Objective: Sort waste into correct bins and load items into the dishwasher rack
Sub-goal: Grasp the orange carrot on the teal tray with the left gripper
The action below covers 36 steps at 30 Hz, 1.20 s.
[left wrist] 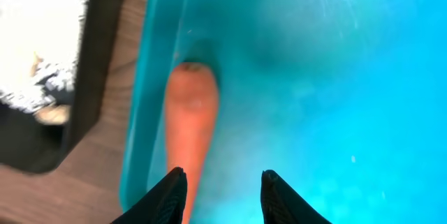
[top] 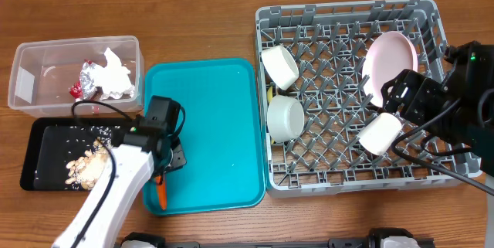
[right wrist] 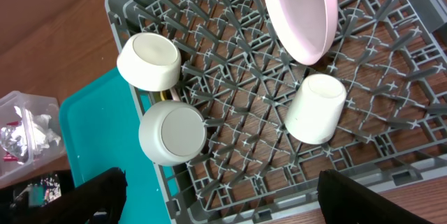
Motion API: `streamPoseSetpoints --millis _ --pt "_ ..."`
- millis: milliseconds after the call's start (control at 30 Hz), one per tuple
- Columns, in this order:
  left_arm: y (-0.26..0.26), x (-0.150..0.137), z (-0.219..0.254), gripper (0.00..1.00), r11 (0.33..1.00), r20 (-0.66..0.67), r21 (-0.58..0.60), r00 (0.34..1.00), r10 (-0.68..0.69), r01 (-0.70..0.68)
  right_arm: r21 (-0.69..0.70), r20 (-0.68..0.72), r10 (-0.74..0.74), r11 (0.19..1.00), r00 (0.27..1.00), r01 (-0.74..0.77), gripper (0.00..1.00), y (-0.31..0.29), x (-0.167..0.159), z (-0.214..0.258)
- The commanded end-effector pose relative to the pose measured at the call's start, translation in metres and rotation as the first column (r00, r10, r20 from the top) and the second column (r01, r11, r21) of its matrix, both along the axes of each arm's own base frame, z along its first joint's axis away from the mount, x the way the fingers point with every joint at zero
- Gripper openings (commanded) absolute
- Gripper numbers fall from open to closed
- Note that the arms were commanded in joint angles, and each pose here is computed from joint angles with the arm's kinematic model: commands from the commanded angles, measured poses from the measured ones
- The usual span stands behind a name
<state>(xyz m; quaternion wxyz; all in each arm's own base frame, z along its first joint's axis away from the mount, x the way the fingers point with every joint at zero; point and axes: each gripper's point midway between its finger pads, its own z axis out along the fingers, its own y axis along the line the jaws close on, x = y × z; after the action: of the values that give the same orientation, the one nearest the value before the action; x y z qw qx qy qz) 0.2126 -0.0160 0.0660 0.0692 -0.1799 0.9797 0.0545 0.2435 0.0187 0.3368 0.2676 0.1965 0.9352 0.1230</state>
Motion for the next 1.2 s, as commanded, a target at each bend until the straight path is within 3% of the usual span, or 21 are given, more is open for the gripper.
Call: streamPoseSetpoints --millis 0,133,333,533,667,1033,1167 --pt "0.009 -0.005 0.018 0.41 0.998 0.069 0.031 0.996 0.055 -0.057 -0.01 0.006 -0.006 1.0 1.0 0.007 0.91 -0.002 0.001 0.001" --pt "0.014 -0.015 0.017 0.47 0.996 0.093 0.037 0.992 0.081 -0.085 -0.009 0.001 -0.006 1.0 1.0 0.006 0.91 -0.002 0.0 0.0" --pt "0.021 -0.028 -0.021 0.54 0.986 0.088 0.055 0.984 0.152 -0.157 -0.009 -0.004 -0.006 1.0 1.0 0.006 0.91 -0.002 -0.001 0.0" --pt "0.02 -0.023 -0.04 0.52 0.982 0.14 0.031 0.974 0.179 -0.185 -0.009 -0.002 -0.007 1.0 1.0 0.007 0.91 -0.002 0.0 0.0" --pt "0.021 -0.021 -0.044 0.42 0.982 0.156 0.034 0.971 0.179 -0.187 -0.009 -0.003 -0.006 1.0 1.0 0.006 0.91 -0.002 0.0 0.0" --pt "0.027 -0.015 -0.057 0.49 0.977 0.183 0.066 0.965 0.188 -0.203 -0.007 -0.006 -0.009 1.0 1.0 0.009 0.91 -0.002 -0.001 -0.001" --pt "0.026 -0.01 -0.061 0.41 0.977 0.184 0.065 0.965 0.188 -0.203 -0.007 -0.006 -0.009 1.0 1.0 0.009 0.91 -0.002 -0.001 -0.001"
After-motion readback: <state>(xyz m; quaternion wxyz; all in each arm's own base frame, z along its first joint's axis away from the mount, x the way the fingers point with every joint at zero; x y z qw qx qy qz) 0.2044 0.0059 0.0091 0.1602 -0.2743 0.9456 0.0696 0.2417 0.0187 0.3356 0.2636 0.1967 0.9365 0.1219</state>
